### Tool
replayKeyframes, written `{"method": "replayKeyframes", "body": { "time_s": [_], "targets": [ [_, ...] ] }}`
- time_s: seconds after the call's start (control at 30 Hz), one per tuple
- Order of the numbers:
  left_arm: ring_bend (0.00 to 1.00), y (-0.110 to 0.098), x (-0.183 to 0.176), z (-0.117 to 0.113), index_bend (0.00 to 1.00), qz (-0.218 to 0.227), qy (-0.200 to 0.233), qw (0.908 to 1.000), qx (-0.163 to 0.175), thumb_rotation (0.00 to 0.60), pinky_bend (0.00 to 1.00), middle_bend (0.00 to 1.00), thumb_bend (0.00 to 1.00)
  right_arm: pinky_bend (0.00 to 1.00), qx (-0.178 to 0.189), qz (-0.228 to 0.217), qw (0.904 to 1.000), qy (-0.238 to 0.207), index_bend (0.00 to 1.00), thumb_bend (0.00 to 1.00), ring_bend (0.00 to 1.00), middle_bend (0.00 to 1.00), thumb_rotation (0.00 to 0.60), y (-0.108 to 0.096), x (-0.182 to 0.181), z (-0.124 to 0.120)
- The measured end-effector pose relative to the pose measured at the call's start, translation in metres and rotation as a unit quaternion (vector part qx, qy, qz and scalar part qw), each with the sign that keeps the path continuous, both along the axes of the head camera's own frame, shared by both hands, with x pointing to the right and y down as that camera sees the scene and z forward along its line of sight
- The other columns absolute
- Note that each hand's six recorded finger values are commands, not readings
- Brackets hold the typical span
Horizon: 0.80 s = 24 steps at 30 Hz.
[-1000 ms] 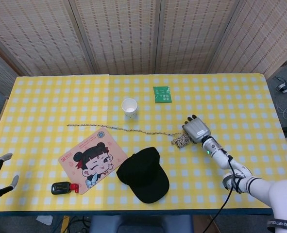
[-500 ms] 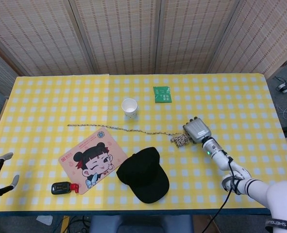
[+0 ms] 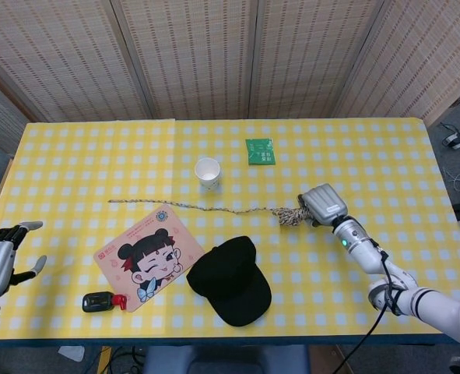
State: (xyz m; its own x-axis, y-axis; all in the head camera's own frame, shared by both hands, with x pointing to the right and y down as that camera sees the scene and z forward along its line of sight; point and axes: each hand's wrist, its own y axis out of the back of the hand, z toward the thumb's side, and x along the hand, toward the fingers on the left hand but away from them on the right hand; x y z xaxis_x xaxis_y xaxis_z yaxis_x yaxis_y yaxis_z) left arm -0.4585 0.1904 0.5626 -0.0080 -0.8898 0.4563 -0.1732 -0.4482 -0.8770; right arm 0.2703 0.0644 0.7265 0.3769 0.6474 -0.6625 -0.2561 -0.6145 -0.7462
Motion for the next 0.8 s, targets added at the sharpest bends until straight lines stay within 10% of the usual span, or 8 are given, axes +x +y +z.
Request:
{"method": "replayKeyframes", "body": {
  "time_s": [0.37, 0.8],
  "targets": [
    [0.51, -0.062, 0.044, 0.018, 0.39, 0.066, 0.035, 0.9971, 0.013, 0.600, 0.36, 0.48, 0.33, 0.66, -0.001, 0.068, 0.9955, -0.066, 0.72, 0.67, 0.54, 0.61, 0.600, -0.012, 0.008, -0.044],
    [0.86, -0.113, 0.097, 0.078, 0.44, 0.100, 0.030, 0.9935, -0.045, 0.600, 0.64, 0.95, 0.33, 0.66, -0.024, 0.115, 0.9875, -0.105, 0.73, 0.67, 0.55, 0.61, 0.600, -0.014, 0.009, -0.047]
  ]
}}
